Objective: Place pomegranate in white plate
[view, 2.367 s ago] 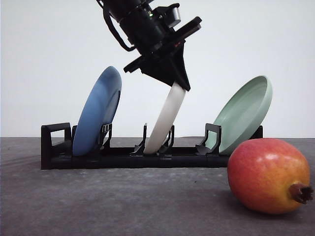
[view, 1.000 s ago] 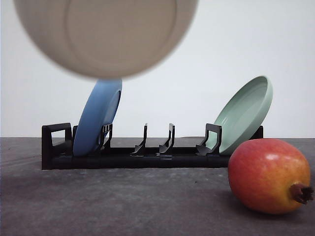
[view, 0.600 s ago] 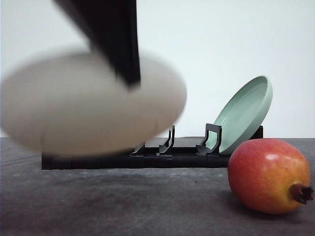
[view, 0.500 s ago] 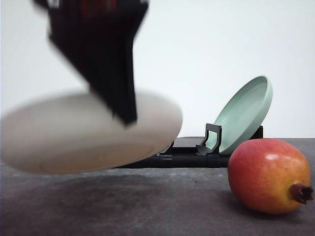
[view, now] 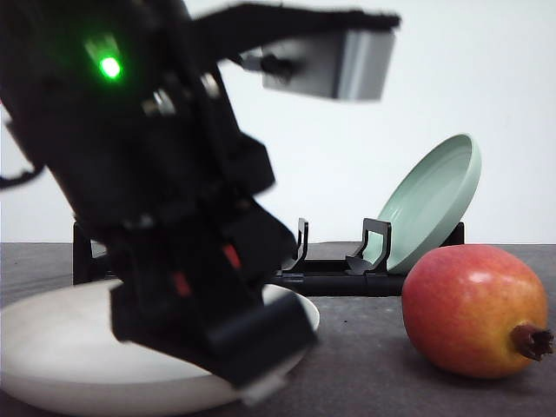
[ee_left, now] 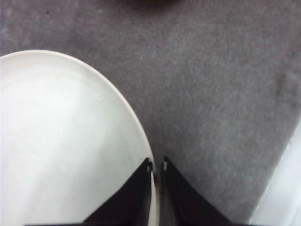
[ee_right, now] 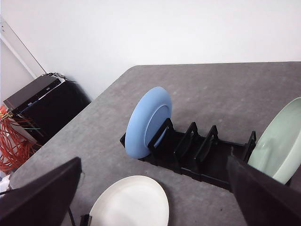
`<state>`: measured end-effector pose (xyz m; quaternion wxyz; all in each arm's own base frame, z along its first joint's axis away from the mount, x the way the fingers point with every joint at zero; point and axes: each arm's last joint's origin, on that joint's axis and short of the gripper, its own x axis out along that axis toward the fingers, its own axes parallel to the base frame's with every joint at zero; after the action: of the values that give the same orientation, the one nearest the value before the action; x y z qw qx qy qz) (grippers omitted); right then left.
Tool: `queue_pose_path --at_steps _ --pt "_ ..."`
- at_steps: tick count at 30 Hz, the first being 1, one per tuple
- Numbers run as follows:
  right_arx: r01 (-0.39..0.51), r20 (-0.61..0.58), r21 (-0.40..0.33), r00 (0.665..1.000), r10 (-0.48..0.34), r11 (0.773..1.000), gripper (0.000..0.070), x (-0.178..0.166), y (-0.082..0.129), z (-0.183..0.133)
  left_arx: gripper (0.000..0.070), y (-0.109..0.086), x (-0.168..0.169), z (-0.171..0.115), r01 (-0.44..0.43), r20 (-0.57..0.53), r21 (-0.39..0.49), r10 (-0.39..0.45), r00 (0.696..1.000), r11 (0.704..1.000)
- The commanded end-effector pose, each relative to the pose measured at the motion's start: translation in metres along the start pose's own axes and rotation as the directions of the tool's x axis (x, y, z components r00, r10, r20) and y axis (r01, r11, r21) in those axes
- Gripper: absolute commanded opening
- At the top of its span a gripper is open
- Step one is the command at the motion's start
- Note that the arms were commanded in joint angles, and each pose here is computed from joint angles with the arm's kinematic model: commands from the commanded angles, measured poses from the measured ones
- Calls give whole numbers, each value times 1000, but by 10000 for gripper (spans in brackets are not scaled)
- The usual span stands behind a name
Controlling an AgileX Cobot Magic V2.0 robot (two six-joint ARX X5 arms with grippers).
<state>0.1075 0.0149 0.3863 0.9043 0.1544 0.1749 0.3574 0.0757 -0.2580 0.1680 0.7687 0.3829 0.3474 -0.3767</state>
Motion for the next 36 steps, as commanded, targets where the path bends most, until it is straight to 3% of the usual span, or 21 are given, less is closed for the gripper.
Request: queue_pose_path --at_steps 1,5,11,13,19,23,31,36 --pt "-5 9 1 1000 5 1000 631 -1 2 4 13 -5 0 4 4 20 -16 -4 1000 1000" --pt "-6 9 2 1000 6 1000 631 -1 2 4 80 -4 -1 4 3 22 -29 -2 1000 1000" --pt "-8 8 24 1000 7 1000 631 -1 2 4 497 0 -11 9 6 57 -76 -2 998 997" --pt "-14 4 42 1000 14 999 631 0 2 4 566 4 -18 11 12 81 -113 -2 997 993" --pt "-52 -154 137 985 73 989 631 15 -1 -8 563 18 -53 10 41 149 -252 -3 989 967" --pt "17 -326 180 944 43 983 631 33 -8 -21 556 30 -81 4 67 214 -296 -2 977 953" --pt "168 -603 126 796 -59 978 631 88 -21 -42 557 56 -143 -19 211 413 -318 -65 908 924" --pt "266 -719 21 674 -170 964 631 125 -27 -60 557 68 -177 -41 338 536 -302 -134 833 891"
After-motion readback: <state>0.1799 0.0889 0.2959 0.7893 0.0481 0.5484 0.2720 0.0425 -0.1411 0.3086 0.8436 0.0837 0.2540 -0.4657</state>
